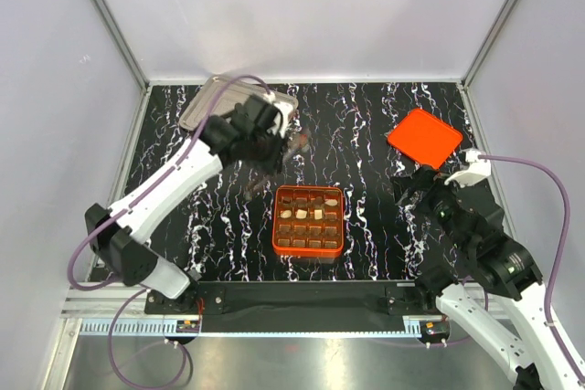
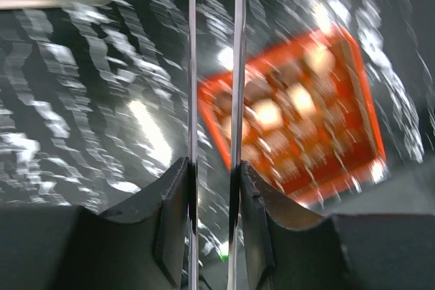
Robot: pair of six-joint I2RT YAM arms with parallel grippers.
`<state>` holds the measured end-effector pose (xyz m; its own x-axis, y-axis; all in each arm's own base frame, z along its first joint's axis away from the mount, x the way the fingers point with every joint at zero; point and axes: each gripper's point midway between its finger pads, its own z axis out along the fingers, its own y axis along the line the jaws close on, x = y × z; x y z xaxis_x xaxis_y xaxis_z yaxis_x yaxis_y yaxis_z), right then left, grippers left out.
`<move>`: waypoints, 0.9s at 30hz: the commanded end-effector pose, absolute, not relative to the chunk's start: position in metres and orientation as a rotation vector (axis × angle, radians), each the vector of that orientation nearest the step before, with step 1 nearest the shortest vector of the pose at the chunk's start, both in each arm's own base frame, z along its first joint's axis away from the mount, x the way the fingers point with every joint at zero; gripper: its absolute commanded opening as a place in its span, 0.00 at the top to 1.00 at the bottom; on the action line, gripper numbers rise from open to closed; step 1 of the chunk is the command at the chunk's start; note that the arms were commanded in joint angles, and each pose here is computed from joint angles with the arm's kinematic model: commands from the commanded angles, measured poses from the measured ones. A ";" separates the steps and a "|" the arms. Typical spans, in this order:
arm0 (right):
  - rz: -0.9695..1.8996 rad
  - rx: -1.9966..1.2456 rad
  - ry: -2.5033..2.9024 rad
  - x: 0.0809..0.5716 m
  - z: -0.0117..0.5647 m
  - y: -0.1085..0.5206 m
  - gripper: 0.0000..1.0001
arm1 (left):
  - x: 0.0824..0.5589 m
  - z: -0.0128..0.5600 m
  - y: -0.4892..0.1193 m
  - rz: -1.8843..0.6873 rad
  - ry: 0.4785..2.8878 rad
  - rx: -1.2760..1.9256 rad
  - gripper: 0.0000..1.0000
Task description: Pack the chocolate
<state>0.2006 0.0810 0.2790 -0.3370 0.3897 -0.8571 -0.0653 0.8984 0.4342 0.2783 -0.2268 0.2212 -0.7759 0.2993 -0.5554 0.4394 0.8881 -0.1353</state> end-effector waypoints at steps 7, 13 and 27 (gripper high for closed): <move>0.460 0.298 1.816 0.189 0.296 0.065 0.00 | 0.191 0.221 -0.265 -0.580 2.486 0.669 0.64; 0.443 0.315 1.818 0.184 0.296 0.059 0.00 | 0.162 0.205 -0.279 -0.670 2.470 0.701 0.64; 0.446 0.317 1.803 0.182 0.302 0.056 0.00 | 0.160 0.173 -0.306 -0.652 2.505 0.751 0.64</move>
